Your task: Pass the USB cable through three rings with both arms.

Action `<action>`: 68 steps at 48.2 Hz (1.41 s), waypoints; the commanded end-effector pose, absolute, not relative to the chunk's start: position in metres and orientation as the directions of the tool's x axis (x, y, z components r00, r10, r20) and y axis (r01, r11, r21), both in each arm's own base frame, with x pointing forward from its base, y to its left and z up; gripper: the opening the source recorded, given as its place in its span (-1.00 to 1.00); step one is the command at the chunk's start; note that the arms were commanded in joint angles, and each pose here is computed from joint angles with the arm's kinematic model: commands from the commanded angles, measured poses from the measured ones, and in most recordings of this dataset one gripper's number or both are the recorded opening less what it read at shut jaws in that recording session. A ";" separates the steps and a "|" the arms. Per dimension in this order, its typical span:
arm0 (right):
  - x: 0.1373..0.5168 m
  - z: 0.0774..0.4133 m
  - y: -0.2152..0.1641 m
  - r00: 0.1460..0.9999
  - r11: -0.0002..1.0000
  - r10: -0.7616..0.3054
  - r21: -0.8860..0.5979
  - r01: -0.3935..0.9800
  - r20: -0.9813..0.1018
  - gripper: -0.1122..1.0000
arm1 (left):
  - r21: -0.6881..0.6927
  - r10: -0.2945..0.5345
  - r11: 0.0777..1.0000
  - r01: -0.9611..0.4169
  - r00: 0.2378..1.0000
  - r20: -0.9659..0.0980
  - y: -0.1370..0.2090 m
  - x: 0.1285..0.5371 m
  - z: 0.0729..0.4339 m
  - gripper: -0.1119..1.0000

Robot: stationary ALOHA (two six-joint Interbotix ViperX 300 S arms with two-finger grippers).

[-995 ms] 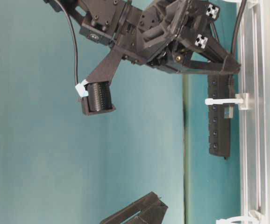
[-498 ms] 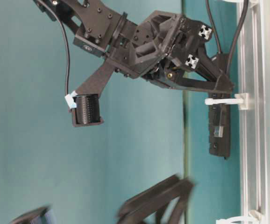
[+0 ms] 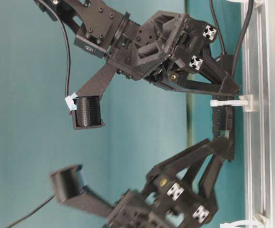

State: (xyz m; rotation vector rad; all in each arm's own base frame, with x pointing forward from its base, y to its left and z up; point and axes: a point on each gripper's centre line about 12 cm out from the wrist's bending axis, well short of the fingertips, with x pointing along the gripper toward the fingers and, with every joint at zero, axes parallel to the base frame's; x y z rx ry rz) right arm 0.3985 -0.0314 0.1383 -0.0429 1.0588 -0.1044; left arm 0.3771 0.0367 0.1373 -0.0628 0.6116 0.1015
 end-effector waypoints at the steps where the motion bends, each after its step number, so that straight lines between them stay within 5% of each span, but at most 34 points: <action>1: 0.403 0.145 -0.029 0.509 0.995 -0.102 -0.085 0.057 -0.855 -0.97 | -0.027 0.079 0.993 -0.112 0.832 -0.549 0.038 0.384 0.141 0.81; 36: 0.404 0.146 -0.029 0.518 0.995 -0.101 -0.082 0.059 -0.850 -0.97 | -0.041 0.080 0.992 -0.119 0.848 -0.525 0.040 0.406 0.134 0.75; 42: 0.404 0.145 -0.029 0.515 0.995 -0.101 -0.083 0.059 -0.851 -0.97 | -0.036 0.080 0.993 -0.115 0.848 -0.525 0.040 0.407 0.134 0.44; 50: 0.404 0.145 -0.029 0.516 0.995 -0.101 -0.082 0.059 -0.850 -0.97 | -0.025 0.078 0.994 -0.108 0.845 -0.530 0.039 0.406 0.133 -0.38; 68: 0.402 0.145 -0.029 0.511 0.995 -0.101 -0.082 0.060 -0.853 -0.97 | -0.023 0.078 0.994 -0.106 0.841 -0.535 0.039 0.402 0.132 -0.41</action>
